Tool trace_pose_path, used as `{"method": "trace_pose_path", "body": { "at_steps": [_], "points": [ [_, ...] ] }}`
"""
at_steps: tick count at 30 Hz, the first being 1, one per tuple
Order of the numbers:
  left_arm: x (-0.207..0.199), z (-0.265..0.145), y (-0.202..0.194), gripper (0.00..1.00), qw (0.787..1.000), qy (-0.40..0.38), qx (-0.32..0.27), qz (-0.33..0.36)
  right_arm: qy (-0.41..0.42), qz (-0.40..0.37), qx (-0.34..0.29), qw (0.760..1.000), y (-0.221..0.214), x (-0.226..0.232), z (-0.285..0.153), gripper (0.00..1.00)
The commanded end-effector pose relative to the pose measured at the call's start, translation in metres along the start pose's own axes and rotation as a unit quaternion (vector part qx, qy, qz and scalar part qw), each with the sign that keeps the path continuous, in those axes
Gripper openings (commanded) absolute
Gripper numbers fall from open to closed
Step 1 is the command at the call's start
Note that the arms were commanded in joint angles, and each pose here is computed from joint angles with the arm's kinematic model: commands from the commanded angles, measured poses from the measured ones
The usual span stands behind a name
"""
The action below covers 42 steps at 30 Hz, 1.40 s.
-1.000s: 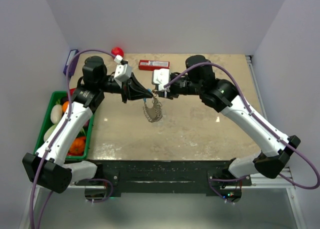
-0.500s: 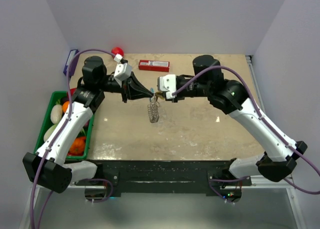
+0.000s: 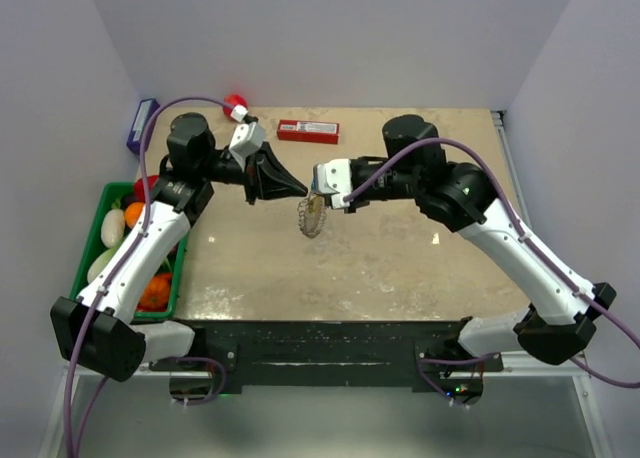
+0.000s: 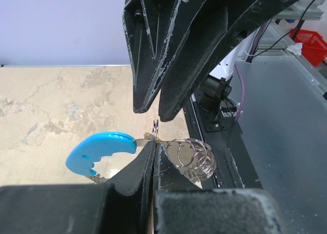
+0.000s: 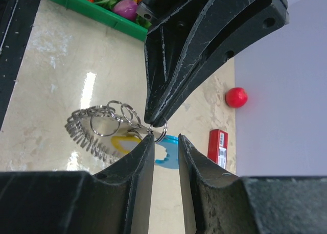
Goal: Remove the keys from the keyring
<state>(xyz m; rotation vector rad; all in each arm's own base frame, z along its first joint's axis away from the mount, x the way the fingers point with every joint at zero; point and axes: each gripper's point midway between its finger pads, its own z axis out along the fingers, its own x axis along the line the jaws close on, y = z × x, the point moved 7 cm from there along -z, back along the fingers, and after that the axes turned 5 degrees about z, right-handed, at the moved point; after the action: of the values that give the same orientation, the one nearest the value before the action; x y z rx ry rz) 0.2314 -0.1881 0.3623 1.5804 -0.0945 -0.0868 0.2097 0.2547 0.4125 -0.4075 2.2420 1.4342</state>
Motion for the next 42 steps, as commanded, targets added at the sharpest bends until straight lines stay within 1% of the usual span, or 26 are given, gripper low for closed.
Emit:
{"method": "trace_pose_path", "body": {
  "at_steps": [1, 6, 17, 22, 28, 32, 34, 42],
  "points": [
    [-0.006, -0.001, 0.012, 0.0, 0.999, -0.02, -0.01, 0.024, -0.031, -0.001, -0.013, 0.999, 0.007, 0.002, -0.015, 0.28],
    [-0.008, -0.002, 0.014, 0.0, 0.999, -0.02, -0.011, 0.028, -0.046, 0.029, -0.015, 0.998, -0.006, 0.011, -0.012, 0.22],
    [-0.01, -0.005, 0.018, 0.0, 0.999, -0.016, -0.013, 0.035, -0.05, 0.08, -0.052, 0.994, -0.013, 0.014, -0.004, 0.16],
    [-0.012, -0.007, 0.018, 0.0, 0.999, -0.015, -0.013, 0.037, -0.049, 0.095, -0.055, 0.993, -0.017, 0.011, 0.003, 0.13],
    [-0.012, -0.007, 0.019, 0.0, 0.999, -0.015, -0.014, 0.039, -0.031, 0.097, -0.058, 0.993, -0.017, 0.011, 0.008, 0.14],
    [-0.013, -0.007, 0.019, 0.0, 0.999, -0.017, -0.014, 0.039, -0.014, 0.097, -0.053, 0.994, -0.02, 0.016, 0.009, 0.18],
    [-0.012, -0.007, 0.019, 0.0, 0.999, -0.015, -0.014, 0.04, -0.009, 0.092, -0.056, 0.994, -0.018, 0.018, 0.008, 0.19],
    [-0.011, -0.007, 0.019, 0.0, 0.999, -0.013, -0.014, 0.039, -0.02, 0.076, -0.042, 0.996, -0.017, 0.018, -0.002, 0.22]
  ]
}}
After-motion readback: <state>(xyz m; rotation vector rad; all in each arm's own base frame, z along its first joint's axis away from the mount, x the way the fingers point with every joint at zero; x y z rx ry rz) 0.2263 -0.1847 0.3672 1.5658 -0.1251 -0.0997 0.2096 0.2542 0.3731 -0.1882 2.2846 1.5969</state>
